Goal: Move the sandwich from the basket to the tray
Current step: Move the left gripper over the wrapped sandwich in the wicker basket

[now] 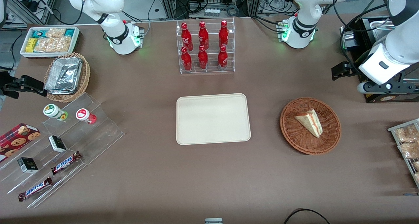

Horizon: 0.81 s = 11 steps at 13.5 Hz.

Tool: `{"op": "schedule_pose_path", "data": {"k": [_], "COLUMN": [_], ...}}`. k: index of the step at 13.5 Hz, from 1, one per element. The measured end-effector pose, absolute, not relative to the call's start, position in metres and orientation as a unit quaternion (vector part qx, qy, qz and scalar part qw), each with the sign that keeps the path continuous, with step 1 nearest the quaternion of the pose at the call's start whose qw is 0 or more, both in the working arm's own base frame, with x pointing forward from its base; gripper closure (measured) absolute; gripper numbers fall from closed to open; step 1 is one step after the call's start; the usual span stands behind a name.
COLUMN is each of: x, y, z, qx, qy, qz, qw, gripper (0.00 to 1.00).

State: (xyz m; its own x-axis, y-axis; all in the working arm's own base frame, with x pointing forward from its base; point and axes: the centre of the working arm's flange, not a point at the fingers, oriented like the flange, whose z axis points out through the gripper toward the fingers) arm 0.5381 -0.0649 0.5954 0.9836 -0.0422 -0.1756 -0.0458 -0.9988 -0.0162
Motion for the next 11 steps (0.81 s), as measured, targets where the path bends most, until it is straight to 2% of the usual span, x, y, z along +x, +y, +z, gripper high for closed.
{"op": "schedule_pose_path", "data": {"k": [7, 11], "x": [0.544, 0.554], "y": [-0.065, -0.065], "z": [0.590, 0.535], "qx": [-0.997, -0.996], "qy": [0.023, 0.025], "qz": [0.077, 0.088], "qw": [0.018, 0.020], "gripper": [0.00, 0.00]}}
